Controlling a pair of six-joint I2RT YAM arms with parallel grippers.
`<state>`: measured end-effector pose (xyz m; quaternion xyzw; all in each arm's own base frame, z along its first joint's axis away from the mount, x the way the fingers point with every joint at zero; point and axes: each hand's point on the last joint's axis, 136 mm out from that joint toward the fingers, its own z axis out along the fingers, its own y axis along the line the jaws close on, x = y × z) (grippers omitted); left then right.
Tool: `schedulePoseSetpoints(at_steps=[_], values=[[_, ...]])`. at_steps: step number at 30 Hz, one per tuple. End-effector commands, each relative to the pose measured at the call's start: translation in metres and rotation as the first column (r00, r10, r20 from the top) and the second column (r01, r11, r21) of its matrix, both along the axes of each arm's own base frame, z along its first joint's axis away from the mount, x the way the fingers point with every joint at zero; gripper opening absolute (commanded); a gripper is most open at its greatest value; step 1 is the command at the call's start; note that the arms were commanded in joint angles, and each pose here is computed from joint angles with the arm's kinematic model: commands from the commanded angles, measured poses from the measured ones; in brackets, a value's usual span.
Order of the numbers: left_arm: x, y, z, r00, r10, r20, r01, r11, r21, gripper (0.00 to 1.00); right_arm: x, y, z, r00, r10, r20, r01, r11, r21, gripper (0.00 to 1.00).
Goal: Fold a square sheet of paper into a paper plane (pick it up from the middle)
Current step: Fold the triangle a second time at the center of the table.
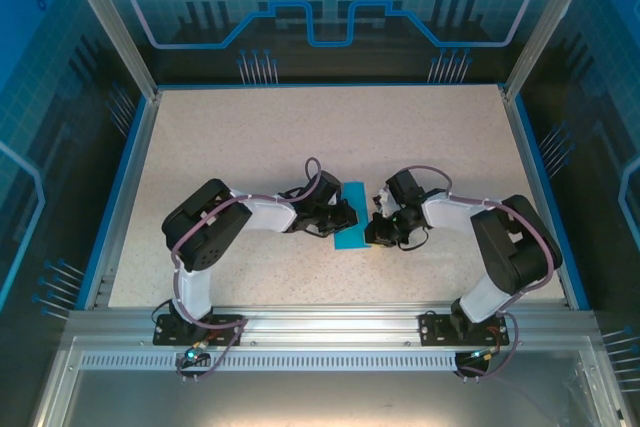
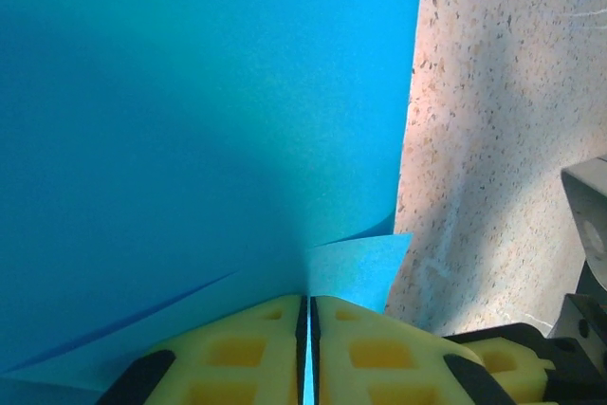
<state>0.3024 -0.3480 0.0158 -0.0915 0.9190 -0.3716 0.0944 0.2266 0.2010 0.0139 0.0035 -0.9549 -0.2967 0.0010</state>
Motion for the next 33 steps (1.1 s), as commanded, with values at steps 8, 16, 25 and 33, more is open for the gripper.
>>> schedulePoseSetpoints(at_steps=[8, 16, 25, 33], values=[[-0.011, 0.016, -0.024, 0.998, 0.020, -0.053, -0.015, 0.996, 0.085, 0.14, 0.003, 0.009, 0.026, 0.998, 0.023, 0.050, -0.024, 1.000, 0.019, 0.14], [-0.009, 0.016, -0.025, 0.998, 0.020, -0.055, -0.015, 0.996, 0.088, 0.14, 0.002, 0.008, -0.002, 1.000, 0.026, -0.007, -0.026, 1.000, -0.007, 0.14], [-0.009, 0.018, -0.022, 0.999, 0.011, -0.050, -0.006, 0.994, 0.105, 0.14, -0.025, -0.013, -0.028, 0.997, 0.003, -0.080, -0.010, 0.997, -0.077, 0.14], [-0.010, 0.017, -0.023, 0.998, 0.010, -0.054, -0.004, 0.995, 0.100, 0.14, -0.034, -0.019, -0.019, 0.998, -0.012, -0.057, 0.008, 0.998, -0.062, 0.16]])
